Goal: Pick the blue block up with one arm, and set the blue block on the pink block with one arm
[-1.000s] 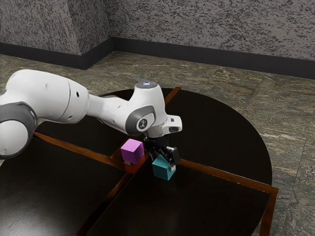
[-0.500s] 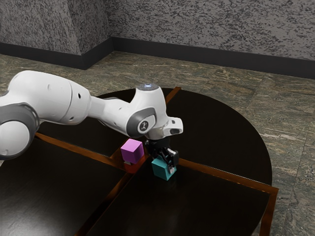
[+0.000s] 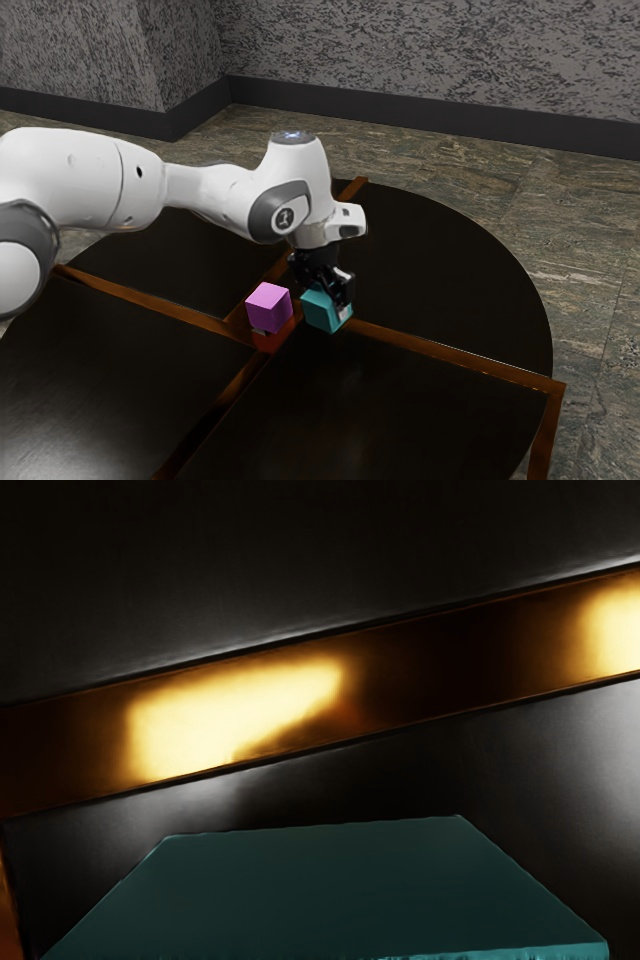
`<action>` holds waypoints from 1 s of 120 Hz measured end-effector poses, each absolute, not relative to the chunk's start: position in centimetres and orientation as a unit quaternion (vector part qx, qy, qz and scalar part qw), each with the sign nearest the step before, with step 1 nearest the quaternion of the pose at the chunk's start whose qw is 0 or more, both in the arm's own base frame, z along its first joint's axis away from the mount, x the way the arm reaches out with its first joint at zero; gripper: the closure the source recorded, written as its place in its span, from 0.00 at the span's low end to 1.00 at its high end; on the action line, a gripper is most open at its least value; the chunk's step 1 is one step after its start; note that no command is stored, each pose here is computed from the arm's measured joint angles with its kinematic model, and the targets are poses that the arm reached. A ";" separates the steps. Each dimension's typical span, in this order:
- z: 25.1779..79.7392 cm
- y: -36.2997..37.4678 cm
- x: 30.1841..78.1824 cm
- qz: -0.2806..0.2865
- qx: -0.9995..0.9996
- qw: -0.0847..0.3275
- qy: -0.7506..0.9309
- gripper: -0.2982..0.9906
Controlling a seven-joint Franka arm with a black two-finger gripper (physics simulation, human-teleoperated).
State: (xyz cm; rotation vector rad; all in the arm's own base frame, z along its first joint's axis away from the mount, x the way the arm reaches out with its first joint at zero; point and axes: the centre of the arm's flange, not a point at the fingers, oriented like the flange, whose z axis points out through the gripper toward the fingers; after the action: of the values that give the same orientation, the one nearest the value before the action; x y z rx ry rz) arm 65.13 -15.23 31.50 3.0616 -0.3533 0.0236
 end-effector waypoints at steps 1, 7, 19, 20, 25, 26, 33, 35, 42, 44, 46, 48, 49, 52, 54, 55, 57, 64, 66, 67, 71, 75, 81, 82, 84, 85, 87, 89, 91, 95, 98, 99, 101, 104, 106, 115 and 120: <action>31.7 -15.1 65.2 0.008 0.993 0.029 -0.114 0.47; 33.2 -14.4 65.9 0.011 0.994 0.028 -0.109 0.47; 34.9 -13.8 66.1 0.005 0.994 0.026 -0.108 0.47; 34.9 -13.8 66.1 0.004 0.994 0.026 -0.108 0.47; 35.1 -13.7 66.0 -0.001 0.994 0.025 -0.109 0.48; 35.1 -13.7 66.0 -0.002 0.994 0.025 -0.109 0.48; 35.1 -13.4 65.9 -0.009 0.994 0.024 -0.109 0.48; 35.1 -13.2 65.9 -0.011 0.994 0.023 -0.108 0.48; 35.5 -11.8 66.2 -0.014 0.994 0.018 -0.103 0.48; 35.6 -11.5 66.3 -0.014 0.995 0.017 -0.102 0.48; 35.6 -11.3 66.3 -0.015 0.995 0.015 -0.102 0.48; 35.7 -11.2 66.3 -0.016 0.995 0.015 -0.102 0.48; 35.7 -11.2 66.3 -0.017 0.995 0.014 -0.102 0.48; 35.8 -11.1 66.3 -0.019 0.994 0.013 -0.103 0.48; 35.8 -11.0 66.3 -0.020 0.994 0.012 -0.103 0.48; 35.8 -10.9 66.3 -0.020 0.994 0.012 -0.103 0.48; 35.8 -10.8 66.3 -0.021 0.994 0.011 -0.103 0.48; 35.9 -9.9 66.4 -0.026 0.995 0.009 -0.101 0.48; 36.0 -9.7 66.4 -0.027 0.995 0.009 -0.100 0.48; 36.0 -9.6 66.3 -0.028 0.995 0.009 -0.100 0.48; 36.1 -9.2 66.3 -0.030 0.995 0.008 -0.099 0.48; 36.4 -8.9 66.3 -0.031 0.995 0.007 -0.098 0.48; 36.7 -8.6 66.2 -0.033 0.995 0.006 -0.099 0.48; 36.7 -8.5 66.2 -0.033 0.995 0.005 -0.099 0.48; 36.8 -8.5 66.2 -0.034 0.994 0.005 -0.100 0.48; 36.8 -8.4 66.2 -0.034 0.994 0.005 -0.100 0.48; 36.8 -8.3 66.2 -0.035 0.994 0.005 -0.100 0.48; 36.8 -8.3 66.2 -0.036 0.994 0.005 -0.101 0.48; 36.8 -8.2 66.1 -0.036 0.994 0.005 -0.102 0.48; 36.8 -7.9 66.1 -0.037 0.994 0.004 -0.102 0.48; 36.9 -7.5 66.2 -0.038 0.994 0.003 -0.100 0.48; 36.9 -7.4 66.2 -0.038 0.994 0.003 -0.100 0.48; 37.0 -7.1 66.2 -0.038 0.994 0.003 -0.099 0.48; 37.0 -6.9 66.2 -0.038 0.994 0.002 -0.098 0.48; 37.0 -6.7 66.2 -0.039 0.994 0.002 -0.098 0.48; 37.0 -5.9 66.2 -0.040 0.994 0.001 -0.097 0.48; 37.0 -5.4 66.2 -0.041 0.995 0.000 -0.096 0.48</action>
State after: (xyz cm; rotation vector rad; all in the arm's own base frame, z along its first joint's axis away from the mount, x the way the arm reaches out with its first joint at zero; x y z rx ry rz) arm 66.24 -5.37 37.00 3.1246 -0.3007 -0.1279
